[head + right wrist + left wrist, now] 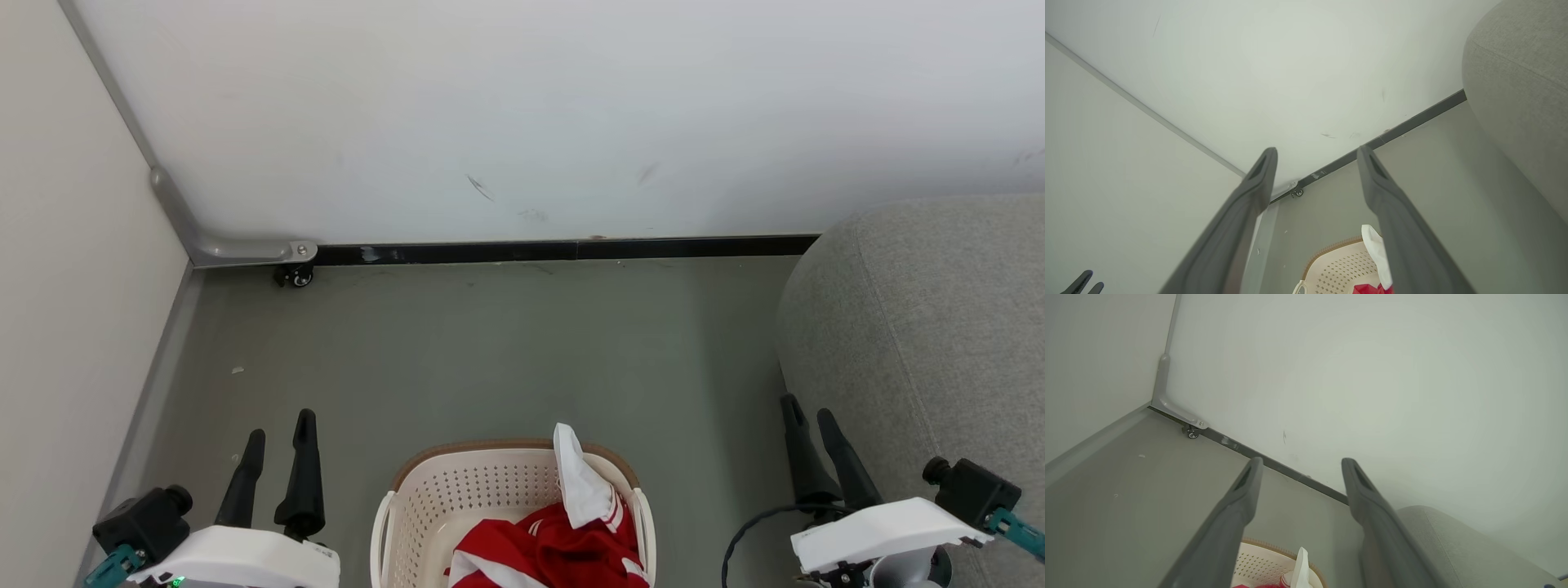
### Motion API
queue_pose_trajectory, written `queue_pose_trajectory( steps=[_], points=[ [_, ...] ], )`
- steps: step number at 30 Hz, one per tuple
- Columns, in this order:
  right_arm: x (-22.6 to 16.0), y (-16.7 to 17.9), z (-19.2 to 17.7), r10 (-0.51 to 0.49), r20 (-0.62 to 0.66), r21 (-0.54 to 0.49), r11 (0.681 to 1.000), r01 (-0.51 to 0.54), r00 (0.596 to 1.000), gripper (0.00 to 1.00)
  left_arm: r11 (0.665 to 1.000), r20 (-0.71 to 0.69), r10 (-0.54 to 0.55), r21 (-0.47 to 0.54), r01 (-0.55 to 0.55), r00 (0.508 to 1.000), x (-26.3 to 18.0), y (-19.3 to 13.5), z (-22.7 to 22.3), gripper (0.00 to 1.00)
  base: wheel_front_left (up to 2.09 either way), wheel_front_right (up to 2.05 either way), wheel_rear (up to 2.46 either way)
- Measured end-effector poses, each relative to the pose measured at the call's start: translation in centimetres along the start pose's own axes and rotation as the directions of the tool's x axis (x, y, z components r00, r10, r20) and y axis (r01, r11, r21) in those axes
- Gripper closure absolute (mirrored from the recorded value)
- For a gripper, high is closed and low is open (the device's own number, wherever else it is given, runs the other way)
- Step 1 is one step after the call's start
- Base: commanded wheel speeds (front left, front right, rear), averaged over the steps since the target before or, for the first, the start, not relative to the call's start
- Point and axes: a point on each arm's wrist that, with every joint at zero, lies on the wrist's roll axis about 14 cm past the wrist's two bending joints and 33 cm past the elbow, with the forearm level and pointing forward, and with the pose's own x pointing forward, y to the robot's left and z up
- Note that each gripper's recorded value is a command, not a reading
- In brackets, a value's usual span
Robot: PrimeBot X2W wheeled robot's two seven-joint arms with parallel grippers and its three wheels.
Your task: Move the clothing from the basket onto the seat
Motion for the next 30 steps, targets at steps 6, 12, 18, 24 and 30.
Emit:
queue_pose_trajectory(
  steps=[6,12,18,24,30],
  points=[
    [-0.1,0.1,-0.4,0.008,-0.008,-0.088,0.996,-0.009,1.000,0.00,0.995,0.007,-0.009,0.101,0.008,1.000,-0.1,-0.3,-0.1,0.00,0.00,0.00,0.00],
    [-0.1,0.2,-0.7,0.015,-0.017,-0.162,0.987,-0.018,1.000,0.00,0.981,0.017,-0.011,0.195,0.007,1.000,-0.2,-0.5,-0.1,0.00,0.00,0.00,0.00],
    [0.3,0.9,-1.0,0.039,-0.027,-0.242,0.969,-0.044,0.999,0.00,0.960,0.028,-0.025,0.278,0.017,0.999,-0.3,-0.9,-0.1,0.00,0.00,0.00,0.00],
    [0.2,0.9,-1.5,0.043,-0.044,-0.312,0.948,-0.055,0.998,0.00,0.937,0.036,-0.033,0.350,0.018,0.999,-0.6,-1.0,-0.3,0.00,0.00,0.00,0.00],
    [0.1,1.0,-2.0,0.055,-0.060,-0.383,0.921,-0.074,0.997,0.00,0.905,0.033,-0.036,0.424,0.018,0.999,-1.1,-0.9,-0.8,0.00,0.00,0.00,0.00]
  ],
)
